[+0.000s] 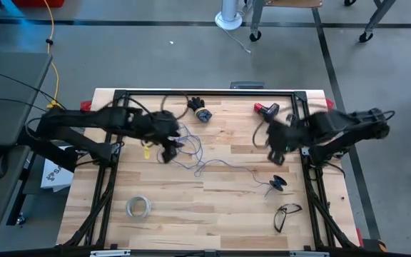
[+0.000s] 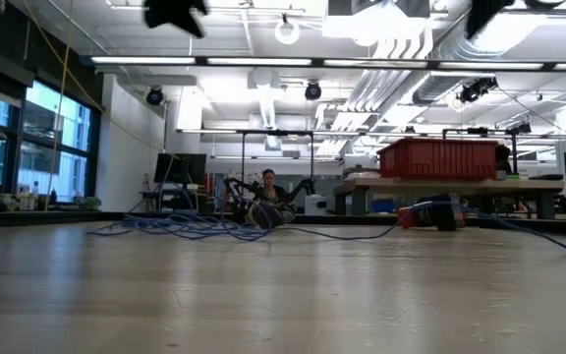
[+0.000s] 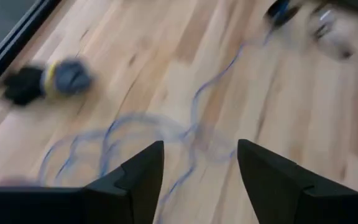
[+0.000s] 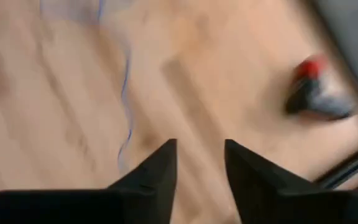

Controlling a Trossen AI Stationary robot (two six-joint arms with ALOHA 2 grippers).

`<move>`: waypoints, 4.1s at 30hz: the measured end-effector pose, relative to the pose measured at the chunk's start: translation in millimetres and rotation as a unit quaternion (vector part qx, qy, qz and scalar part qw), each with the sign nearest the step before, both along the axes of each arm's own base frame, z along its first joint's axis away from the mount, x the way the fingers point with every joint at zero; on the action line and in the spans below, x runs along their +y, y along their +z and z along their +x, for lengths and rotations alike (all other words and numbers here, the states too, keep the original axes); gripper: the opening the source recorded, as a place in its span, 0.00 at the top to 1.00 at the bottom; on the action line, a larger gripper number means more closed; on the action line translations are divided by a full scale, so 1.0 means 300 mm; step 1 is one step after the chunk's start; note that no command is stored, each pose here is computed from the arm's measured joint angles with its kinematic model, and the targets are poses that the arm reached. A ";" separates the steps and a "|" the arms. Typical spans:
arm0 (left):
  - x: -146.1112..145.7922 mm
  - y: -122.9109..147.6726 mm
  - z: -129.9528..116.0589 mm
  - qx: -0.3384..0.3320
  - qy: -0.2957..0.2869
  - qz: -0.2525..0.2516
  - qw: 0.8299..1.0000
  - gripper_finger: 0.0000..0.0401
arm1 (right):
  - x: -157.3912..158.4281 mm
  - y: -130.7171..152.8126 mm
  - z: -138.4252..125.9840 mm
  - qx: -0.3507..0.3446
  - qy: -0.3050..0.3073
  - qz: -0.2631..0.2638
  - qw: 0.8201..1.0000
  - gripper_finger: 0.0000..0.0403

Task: Coil cords
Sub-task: Uncoil the blue wire from the black spool

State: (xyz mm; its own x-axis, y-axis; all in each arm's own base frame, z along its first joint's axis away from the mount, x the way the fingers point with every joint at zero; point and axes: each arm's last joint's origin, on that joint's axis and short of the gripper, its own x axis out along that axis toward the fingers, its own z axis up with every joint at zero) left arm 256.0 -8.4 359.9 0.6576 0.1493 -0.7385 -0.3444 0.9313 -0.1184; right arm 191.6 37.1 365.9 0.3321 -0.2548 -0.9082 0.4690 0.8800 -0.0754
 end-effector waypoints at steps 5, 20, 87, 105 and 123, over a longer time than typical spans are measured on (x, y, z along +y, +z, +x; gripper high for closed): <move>-0.051 -0.098 0.159 -0.002 -0.036 0.006 0.999 0.49 | 0.117 -0.225 -0.023 0.046 0.026 0.078 0.996 0.59; -0.140 -0.475 0.513 -0.029 -0.130 -0.015 0.991 0.49 | 0.325 -0.464 -0.169 0.038 -0.075 0.169 0.982 0.58; -0.015 0.484 0.144 -0.270 -0.095 0.234 0.929 1.00 | 0.290 -0.239 -0.008 -0.283 -0.083 0.046 0.954 0.58; -0.006 0.685 0.007 -0.378 -0.064 0.237 0.893 1.00 | 0.224 -0.127 0.145 -0.422 -0.031 0.081 0.903 0.58; -0.012 0.789 -0.024 -0.503 -0.072 0.224 0.831 1.00 | 0.214 0.024 0.129 -0.556 0.053 0.061 0.827 0.58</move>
State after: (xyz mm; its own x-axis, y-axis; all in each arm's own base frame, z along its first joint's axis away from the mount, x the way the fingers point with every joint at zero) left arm 248.8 -12.1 596.6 0.9435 0.1279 0.3057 -0.1623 0.9827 0.0897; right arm 230.3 101.4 373.1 0.9942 -0.0987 -0.0422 0.1072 0.8900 0.4432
